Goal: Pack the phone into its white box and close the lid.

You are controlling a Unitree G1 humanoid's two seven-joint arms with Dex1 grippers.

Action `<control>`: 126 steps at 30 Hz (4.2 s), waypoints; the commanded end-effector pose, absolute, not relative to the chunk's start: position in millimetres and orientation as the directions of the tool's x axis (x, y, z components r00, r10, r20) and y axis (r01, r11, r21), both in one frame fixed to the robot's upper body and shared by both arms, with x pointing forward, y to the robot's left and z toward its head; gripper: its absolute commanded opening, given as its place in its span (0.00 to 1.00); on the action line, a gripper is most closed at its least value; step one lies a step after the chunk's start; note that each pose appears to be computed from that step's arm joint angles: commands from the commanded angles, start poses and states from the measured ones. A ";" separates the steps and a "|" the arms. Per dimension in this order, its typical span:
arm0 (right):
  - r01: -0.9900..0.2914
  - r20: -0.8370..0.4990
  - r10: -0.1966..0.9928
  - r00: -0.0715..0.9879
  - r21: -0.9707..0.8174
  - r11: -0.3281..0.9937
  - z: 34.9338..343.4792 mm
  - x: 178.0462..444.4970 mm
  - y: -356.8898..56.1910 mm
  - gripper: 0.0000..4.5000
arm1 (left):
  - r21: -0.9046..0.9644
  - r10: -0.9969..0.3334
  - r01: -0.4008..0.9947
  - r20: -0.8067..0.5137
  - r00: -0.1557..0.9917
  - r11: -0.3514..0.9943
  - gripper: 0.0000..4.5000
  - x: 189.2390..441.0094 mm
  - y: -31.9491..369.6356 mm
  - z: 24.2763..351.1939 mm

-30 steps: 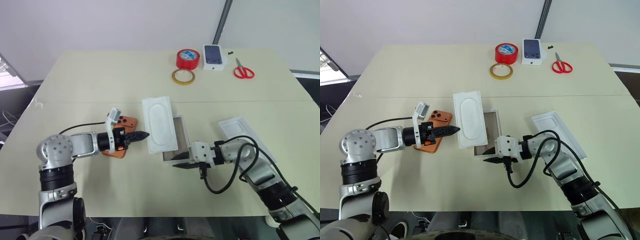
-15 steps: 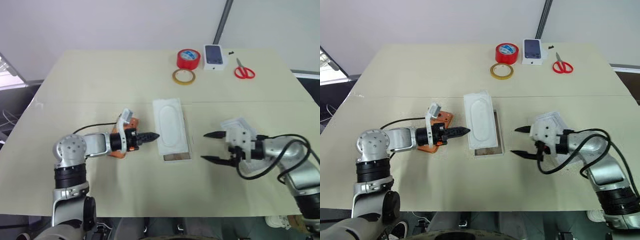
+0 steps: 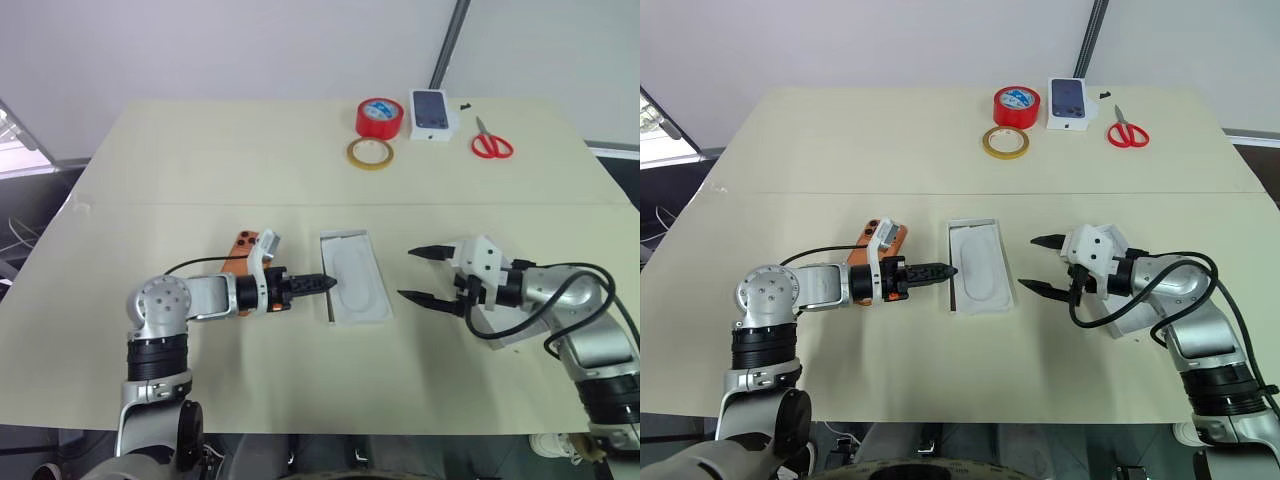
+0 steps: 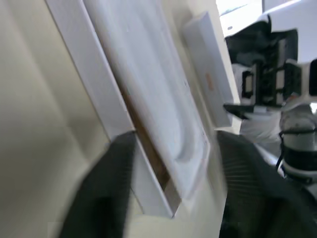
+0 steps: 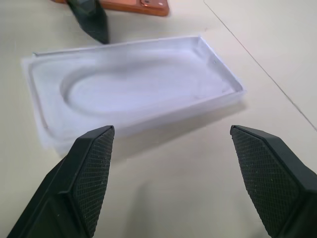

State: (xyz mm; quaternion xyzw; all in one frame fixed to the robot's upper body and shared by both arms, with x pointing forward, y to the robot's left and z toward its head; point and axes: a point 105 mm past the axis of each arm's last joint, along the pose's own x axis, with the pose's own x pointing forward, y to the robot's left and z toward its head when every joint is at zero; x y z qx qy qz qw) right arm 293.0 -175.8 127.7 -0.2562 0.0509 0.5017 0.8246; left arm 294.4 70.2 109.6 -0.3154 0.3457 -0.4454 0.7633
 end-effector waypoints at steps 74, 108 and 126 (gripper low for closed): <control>-0.811 -0.557 0.732 0.392 -0.586 -0.012 89.9 348.5 -66.7 0.00 | -0.098 -0.753 0.760 0.099 0.650 0.643 1.00 308.1 157.0 157.3; -0.835 -0.562 0.764 0.316 -0.548 -0.058 88.9 328.7 44.3 0.00 | -0.600 -0.763 0.475 -0.450 0.465 0.643 1.00 312.6 235.6 97.5; -0.866 -0.575 0.763 0.295 -0.498 -0.040 90.8 324.7 70.3 0.00 | -0.725 -0.821 0.387 -0.475 0.317 0.569 1.00 296.4 203.8 71.0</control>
